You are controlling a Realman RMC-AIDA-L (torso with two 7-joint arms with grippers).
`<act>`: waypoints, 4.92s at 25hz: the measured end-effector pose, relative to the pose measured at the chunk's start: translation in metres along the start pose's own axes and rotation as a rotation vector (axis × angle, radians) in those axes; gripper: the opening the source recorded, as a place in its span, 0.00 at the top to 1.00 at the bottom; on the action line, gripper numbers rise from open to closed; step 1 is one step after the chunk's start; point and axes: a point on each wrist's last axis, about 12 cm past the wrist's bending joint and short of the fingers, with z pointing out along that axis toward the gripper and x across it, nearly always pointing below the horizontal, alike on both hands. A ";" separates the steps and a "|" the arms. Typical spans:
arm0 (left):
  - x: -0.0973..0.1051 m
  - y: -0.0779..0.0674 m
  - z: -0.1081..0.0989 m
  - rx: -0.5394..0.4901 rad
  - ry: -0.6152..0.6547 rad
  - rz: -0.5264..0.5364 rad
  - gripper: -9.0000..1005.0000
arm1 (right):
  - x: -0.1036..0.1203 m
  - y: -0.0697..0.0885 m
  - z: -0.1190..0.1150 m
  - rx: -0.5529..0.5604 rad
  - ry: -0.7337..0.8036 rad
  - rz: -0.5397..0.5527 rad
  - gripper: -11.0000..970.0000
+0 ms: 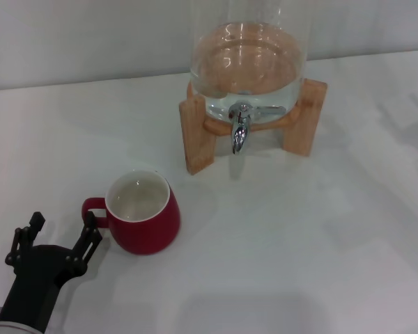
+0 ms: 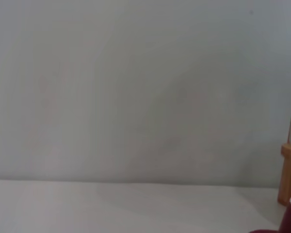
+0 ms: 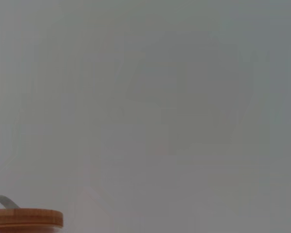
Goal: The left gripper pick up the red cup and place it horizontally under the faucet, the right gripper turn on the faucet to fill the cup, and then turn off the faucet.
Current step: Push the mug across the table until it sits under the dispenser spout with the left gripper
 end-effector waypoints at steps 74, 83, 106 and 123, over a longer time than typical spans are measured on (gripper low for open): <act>-0.004 0.007 0.020 0.039 0.031 -0.006 0.36 | -0.002 -0.001 0.001 -0.007 -0.005 -0.004 0.19; -0.006 0.004 0.027 0.065 0.032 0.006 0.63 | -0.002 -0.001 0.001 -0.007 -0.005 -0.004 0.19; -0.019 -0.011 0.057 0.183 0.040 0.020 0.83 | -0.001 -0.001 0.005 -0.003 -0.007 -0.004 0.19; -0.028 -0.020 0.083 0.266 0.073 0.078 0.83 | -0.001 0.000 0.005 -0.002 -0.008 -0.003 0.19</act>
